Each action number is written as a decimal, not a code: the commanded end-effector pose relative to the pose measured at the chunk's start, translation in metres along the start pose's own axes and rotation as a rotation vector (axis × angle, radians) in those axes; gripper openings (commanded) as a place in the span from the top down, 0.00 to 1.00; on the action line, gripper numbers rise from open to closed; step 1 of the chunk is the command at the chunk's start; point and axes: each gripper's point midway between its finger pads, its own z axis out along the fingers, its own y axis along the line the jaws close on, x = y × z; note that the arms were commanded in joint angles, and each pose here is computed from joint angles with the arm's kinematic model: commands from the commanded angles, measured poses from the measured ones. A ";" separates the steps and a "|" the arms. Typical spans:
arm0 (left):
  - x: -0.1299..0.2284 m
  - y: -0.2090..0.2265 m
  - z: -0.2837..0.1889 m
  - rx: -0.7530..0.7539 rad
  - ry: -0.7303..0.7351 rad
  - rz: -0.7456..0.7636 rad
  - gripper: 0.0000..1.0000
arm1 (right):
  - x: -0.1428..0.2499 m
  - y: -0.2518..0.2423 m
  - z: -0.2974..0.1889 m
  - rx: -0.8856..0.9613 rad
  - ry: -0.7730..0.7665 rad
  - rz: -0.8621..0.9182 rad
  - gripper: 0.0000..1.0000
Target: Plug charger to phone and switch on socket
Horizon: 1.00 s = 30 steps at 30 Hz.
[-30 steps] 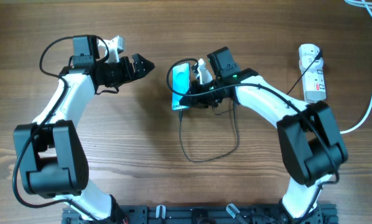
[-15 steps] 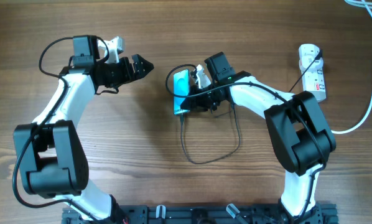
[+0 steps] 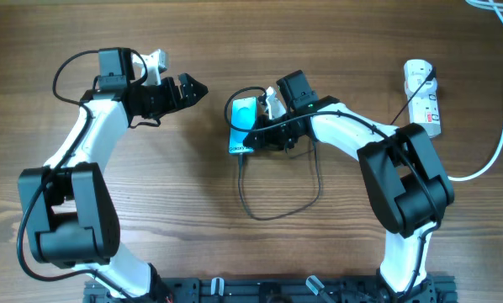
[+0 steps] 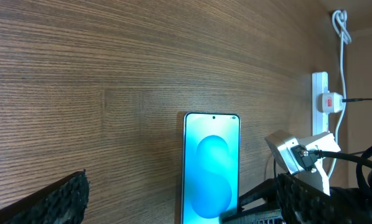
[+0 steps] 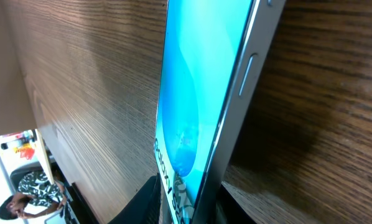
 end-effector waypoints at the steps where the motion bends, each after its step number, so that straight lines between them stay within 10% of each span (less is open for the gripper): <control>1: -0.003 -0.001 -0.005 -0.003 -0.015 0.012 0.00 | -0.006 -0.005 0.004 0.029 -0.016 -0.023 0.75; 30: -0.003 -0.001 -0.005 -0.002 -0.015 0.011 0.00 | -0.017 0.009 -0.022 0.081 -0.078 -0.077 0.50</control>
